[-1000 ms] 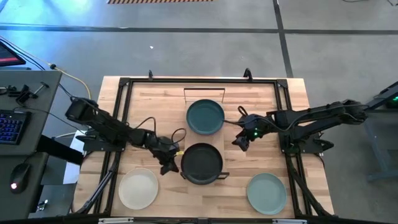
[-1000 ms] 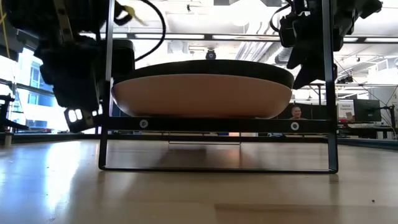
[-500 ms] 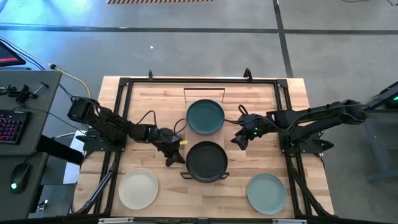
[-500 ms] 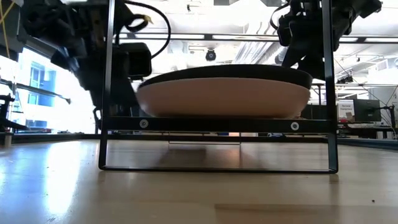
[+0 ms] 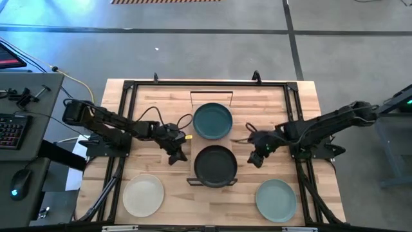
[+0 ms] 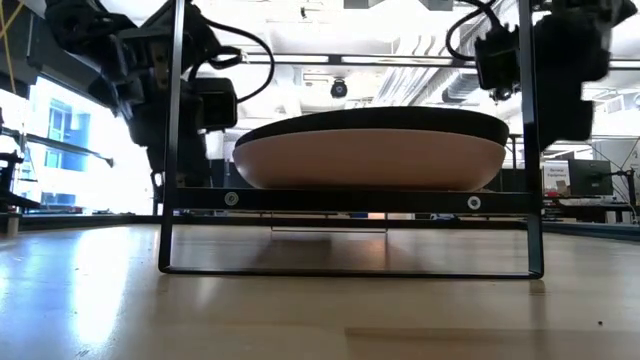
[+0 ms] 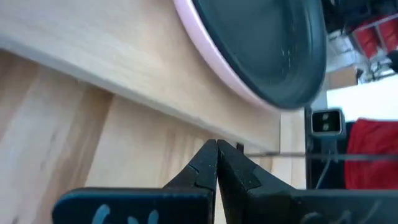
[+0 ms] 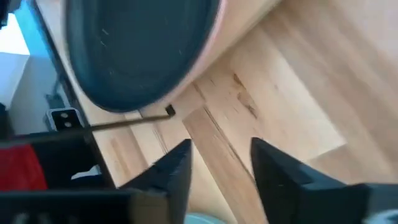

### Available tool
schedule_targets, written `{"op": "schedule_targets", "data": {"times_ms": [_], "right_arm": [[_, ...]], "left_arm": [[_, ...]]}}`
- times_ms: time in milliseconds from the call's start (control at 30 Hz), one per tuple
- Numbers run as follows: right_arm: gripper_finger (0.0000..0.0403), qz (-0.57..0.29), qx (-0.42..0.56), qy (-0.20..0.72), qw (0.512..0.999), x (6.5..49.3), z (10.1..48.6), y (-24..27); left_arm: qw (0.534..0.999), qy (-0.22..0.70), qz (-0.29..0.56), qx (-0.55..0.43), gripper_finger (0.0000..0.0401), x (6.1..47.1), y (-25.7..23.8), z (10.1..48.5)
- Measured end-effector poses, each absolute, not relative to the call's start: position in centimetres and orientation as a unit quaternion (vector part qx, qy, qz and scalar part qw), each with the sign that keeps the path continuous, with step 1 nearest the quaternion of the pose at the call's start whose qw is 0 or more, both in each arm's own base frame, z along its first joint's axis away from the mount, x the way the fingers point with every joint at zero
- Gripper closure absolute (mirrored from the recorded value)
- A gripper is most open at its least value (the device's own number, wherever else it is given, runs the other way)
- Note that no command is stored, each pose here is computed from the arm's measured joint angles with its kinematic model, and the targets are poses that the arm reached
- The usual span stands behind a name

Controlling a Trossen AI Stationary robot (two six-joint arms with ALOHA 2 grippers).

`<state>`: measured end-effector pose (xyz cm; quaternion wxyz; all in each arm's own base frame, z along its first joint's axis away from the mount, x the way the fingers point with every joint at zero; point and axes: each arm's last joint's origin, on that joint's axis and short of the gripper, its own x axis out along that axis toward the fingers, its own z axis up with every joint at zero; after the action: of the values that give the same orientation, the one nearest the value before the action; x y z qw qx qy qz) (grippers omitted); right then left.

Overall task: Place and stack plates onto a shelf
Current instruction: Stack the black plate on top of the light brown plate on the shelf

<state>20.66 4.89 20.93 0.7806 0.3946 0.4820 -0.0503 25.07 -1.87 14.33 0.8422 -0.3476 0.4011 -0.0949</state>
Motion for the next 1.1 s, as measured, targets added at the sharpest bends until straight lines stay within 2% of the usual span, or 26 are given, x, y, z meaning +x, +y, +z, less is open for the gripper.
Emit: {"op": "schedule_targets", "data": {"times_ms": [233,433,633,1100], "right_arm": [[0.0391,-0.046,0.419,0.466,0.778,22.7,18.3,7.1],[0.0382,-0.04,0.433,0.478,0.764,23.9,16.6,8.2],[0.04,-0.011,0.453,0.447,0.771,24.8,16.8,8.9],[0.0402,-0.034,0.47,0.413,0.779,25.8,17.0,6.5]], "left_arm": [[0.846,0.408,-0.09,-0.331,0.0401,25.1,-2.3,13.9],[0.848,0.406,-0.091,-0.328,0.0401,25.3,-2.4,13.7],[0.855,0.391,-0.097,-0.327,0.0401,25.5,-2.4,14.0],[0.875,0.348,-0.09,-0.324,0.0401,26.0,-1.8,14.5]]}}
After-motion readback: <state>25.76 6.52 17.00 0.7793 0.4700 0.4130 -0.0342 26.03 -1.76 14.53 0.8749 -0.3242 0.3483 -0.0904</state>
